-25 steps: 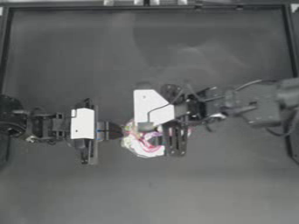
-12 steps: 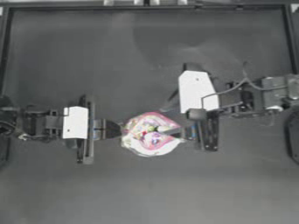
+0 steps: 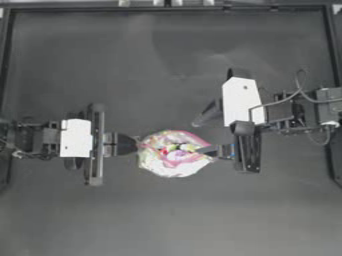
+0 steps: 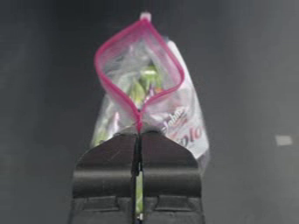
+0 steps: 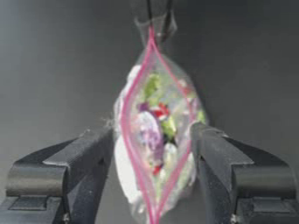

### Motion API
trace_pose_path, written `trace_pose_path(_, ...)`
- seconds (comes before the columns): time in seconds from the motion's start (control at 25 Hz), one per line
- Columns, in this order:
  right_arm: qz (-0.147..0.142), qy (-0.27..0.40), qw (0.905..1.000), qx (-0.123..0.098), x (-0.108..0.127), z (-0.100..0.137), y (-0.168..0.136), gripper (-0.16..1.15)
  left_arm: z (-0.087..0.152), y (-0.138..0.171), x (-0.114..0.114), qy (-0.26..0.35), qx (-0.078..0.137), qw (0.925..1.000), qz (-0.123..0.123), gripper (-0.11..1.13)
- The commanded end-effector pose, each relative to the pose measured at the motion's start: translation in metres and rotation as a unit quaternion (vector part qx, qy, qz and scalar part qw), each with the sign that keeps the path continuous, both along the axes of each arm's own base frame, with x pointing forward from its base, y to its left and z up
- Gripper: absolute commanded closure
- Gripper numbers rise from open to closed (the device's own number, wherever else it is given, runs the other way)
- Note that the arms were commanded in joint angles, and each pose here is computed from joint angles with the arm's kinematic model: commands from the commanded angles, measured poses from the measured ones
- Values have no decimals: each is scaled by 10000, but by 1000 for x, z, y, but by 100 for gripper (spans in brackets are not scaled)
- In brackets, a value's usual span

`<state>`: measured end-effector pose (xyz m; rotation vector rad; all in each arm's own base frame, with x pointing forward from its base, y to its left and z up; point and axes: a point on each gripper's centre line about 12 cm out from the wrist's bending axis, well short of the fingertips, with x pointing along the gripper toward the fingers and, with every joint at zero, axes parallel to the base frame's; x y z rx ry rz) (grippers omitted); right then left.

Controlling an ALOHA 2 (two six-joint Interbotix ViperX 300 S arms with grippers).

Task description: Put candy in bag

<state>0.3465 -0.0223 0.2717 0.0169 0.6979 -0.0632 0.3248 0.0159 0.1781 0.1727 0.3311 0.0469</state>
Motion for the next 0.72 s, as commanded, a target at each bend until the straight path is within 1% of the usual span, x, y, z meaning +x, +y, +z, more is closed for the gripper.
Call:
trace_pose_path(0.04, 12, -183, 9998, -26, -1, 12, 0, 11, 18, -1, -2, -223, -10, 9998, -3, 98)
trace_pose_path(0.44, 3, -222, 9998, -8, -8, 13, 1, 11, 21, -1, -18, -247, -25, 9997, 8, 98)
trace_pose_path(0.72, -4, -239, 9997, 5, -10, 14, 1, 11, 16, -1, -21, -158, -72, 9998, 30, 98)
